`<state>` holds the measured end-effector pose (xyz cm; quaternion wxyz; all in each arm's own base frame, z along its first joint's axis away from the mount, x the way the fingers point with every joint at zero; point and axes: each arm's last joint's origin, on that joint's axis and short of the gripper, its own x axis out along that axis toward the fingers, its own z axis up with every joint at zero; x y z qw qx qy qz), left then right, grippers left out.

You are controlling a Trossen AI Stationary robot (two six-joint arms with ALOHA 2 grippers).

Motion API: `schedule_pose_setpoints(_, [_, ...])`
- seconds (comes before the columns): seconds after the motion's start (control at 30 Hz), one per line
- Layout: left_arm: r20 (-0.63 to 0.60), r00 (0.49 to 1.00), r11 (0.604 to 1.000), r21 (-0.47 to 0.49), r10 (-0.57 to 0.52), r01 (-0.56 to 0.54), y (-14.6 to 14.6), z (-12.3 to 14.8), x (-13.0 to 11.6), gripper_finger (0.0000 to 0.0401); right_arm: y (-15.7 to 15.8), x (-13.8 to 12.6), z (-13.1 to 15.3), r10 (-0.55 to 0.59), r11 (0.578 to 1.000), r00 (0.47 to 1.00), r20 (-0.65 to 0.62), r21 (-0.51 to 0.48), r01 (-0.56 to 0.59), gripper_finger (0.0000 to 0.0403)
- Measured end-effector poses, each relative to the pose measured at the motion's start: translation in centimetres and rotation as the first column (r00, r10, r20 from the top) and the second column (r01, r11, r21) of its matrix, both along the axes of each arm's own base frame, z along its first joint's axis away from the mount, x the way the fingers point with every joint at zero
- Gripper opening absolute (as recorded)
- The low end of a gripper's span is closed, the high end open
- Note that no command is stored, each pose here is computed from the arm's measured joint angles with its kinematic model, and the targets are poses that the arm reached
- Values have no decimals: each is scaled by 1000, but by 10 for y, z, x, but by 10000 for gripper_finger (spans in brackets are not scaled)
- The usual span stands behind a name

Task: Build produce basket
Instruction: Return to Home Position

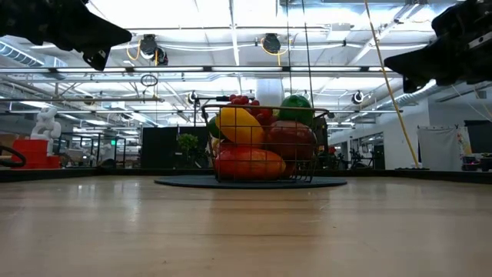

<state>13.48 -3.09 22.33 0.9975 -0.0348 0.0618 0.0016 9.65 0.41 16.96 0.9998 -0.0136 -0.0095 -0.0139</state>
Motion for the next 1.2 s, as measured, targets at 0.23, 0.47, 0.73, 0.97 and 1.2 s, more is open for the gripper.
schedule_pose_setpoints(0.23, [-7, 1000, 1000, 22, -1, 1, 0, -1, 0, 4, -3, 1, -1, -64, 998, 998, -12, -21, 64, 0])
schedule_pose_setpoints(0.47, [-7, 1000, 999, 50, -4, 5, 0, -1, 0, 3, -3, 1, 4, -69, 998, 997, 43, -3, 69, 0])
schedule_pose_setpoints(0.73, [2, 1000, 994, 106, -19, 19, 0, -1, 0, 2, -3, 0, 6, -68, 998, 996, 57, -2, 69, 0])
schedule_pose_setpoints(0.97, [181, 983, 998, 53, -27, 18, 0, -24, -3, 2, -3, 0, 6, -68, 998, 996, 60, -1, 68, 0])
schedule_pose_setpoints(1.2, [261, 965, 999, 31, -22, 15, 2, -38, -10, 2, -3, 0, 6, -67, 998, 996, 62, -1, 68, 0])
